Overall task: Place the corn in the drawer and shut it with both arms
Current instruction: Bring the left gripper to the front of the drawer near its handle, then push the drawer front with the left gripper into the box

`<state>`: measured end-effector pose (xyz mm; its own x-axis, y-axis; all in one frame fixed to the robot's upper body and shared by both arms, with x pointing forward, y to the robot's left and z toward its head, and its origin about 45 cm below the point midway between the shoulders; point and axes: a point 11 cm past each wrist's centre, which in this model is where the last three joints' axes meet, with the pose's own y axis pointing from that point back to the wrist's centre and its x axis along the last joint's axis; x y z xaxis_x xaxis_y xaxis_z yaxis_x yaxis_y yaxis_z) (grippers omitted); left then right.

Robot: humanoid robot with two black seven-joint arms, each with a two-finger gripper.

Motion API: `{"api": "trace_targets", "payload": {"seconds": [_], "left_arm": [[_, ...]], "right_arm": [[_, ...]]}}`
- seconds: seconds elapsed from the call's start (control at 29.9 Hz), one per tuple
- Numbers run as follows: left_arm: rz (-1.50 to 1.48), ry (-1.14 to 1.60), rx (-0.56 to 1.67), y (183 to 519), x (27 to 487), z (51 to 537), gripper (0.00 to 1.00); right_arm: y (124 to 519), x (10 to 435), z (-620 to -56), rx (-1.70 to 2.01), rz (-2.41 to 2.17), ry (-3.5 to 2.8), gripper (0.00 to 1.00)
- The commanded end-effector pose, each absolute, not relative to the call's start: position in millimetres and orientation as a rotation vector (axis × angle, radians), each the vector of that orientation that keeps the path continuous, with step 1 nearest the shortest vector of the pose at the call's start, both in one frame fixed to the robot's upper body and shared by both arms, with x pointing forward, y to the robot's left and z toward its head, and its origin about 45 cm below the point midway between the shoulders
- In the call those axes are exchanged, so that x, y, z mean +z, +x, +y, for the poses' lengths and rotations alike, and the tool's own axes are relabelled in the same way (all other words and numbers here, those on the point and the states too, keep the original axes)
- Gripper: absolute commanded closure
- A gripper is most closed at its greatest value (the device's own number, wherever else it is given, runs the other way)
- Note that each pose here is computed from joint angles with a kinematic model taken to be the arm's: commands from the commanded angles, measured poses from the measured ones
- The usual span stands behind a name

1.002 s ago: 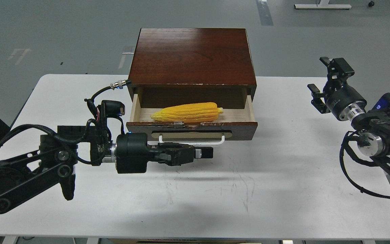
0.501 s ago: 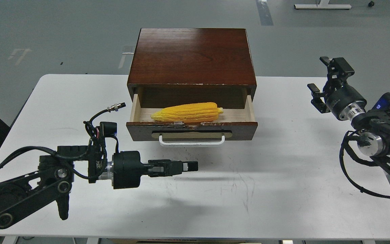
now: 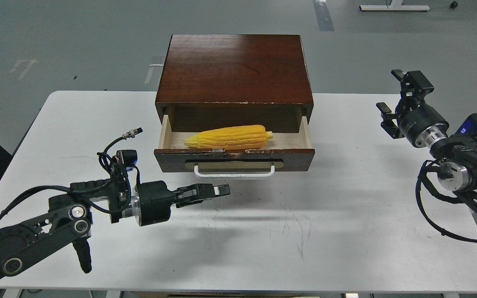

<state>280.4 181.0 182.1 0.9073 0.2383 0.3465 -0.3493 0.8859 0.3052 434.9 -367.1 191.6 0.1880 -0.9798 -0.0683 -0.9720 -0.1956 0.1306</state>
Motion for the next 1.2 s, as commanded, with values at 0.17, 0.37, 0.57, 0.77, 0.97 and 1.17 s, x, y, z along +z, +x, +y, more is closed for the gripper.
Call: {"api": "trace_targets", "payload": {"seconds": [0.17, 0.37, 0.57, 0.77, 0.97, 1.17], "left_arm": [[-0.274, 0.342, 0.307, 280.6, 186.3, 179.4, 1.00], [-0.281, 0.351, 0.336, 288.6, 186.8, 185.1, 1.00], [-0.284, 0.357, 0.357, 294.8, 187.3, 189.8, 1.00], [-0.282, 0.352, 0.385, 302.6, 187.2, 191.7, 1.00], [-0.274, 0.342, 0.418, 311.5, 184.9, 190.1, 1.00], [-0.293, 0.333, 0.456, 323.7, 188.2, 188.4, 1.00]], "right_arm": [[433.2, 189.0, -367.7, -0.217, -1.954, 2.372, 0.01], [432.4, 187.3, -367.3, -0.221, -1.952, 2.371, 0.01], [432.4, 187.3, -367.3, -0.221, -1.952, 2.371, 0.01], [431.9, 186.7, -367.4, -0.223, -1.952, 2.370, 0.01], [430.2, 183.7, -367.4, -0.231, -1.950, 2.366, 0.01], [427.5, 179.7, -368.5, -0.242, -1.949, 2.359, 0.01]]}}
